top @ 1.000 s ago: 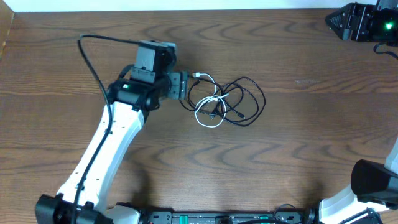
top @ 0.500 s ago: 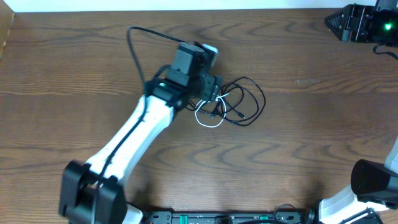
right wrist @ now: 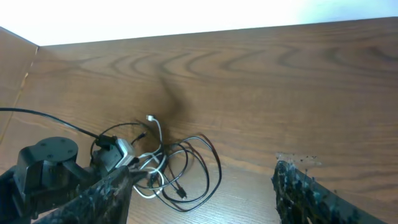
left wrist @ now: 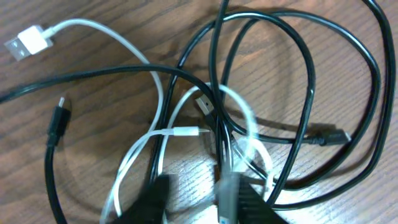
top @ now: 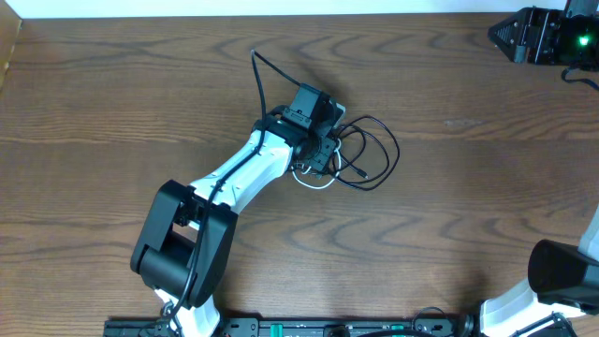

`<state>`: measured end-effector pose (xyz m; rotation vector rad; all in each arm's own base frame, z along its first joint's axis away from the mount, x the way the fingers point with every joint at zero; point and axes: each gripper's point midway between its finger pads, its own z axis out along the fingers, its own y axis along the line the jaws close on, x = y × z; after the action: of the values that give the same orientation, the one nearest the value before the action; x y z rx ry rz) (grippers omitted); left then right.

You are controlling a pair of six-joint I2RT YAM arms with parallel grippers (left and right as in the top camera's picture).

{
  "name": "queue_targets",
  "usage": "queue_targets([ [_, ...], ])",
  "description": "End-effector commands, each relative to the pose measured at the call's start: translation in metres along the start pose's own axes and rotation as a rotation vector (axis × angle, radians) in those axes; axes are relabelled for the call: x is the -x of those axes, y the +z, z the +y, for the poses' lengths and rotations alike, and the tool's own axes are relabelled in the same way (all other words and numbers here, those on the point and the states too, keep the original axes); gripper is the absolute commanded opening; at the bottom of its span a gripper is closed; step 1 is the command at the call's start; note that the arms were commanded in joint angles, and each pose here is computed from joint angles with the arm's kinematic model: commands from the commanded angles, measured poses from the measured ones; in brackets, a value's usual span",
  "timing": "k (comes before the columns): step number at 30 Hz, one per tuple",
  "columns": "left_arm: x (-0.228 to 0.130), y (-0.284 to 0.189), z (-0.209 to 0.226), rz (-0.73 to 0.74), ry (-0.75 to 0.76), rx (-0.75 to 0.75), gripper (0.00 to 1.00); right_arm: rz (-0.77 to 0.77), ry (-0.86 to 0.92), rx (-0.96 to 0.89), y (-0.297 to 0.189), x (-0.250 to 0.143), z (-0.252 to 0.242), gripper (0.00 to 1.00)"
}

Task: Untangle cables

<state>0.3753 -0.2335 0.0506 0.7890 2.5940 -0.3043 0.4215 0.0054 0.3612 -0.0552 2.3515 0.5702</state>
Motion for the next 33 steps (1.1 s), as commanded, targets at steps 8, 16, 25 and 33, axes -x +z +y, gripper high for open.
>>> queue_targets([
  [8, 0.099, -0.172, -0.016, -0.526, -0.106, -0.016, 0.08, 0.064, -0.039, 0.049, 0.028, -0.008, 0.019, 0.70],
  [16, 0.124, -0.285, -0.025, -0.847, -0.094, -0.029, 0.07, 0.133, -0.132, 0.147, 0.083, -0.017, 0.064, 0.73],
  [25, 0.145, -0.406, -0.001, -1.257, -0.191, -0.039, 0.08, 0.299, -0.199, 0.217, 0.157, -0.057, 0.087, 0.78],
  [33, 0.149, -0.443, -0.001, -1.392, -0.229, -0.089, 0.07, 0.404, -0.163, 0.280, 0.203, -0.084, 0.077, 0.82],
])
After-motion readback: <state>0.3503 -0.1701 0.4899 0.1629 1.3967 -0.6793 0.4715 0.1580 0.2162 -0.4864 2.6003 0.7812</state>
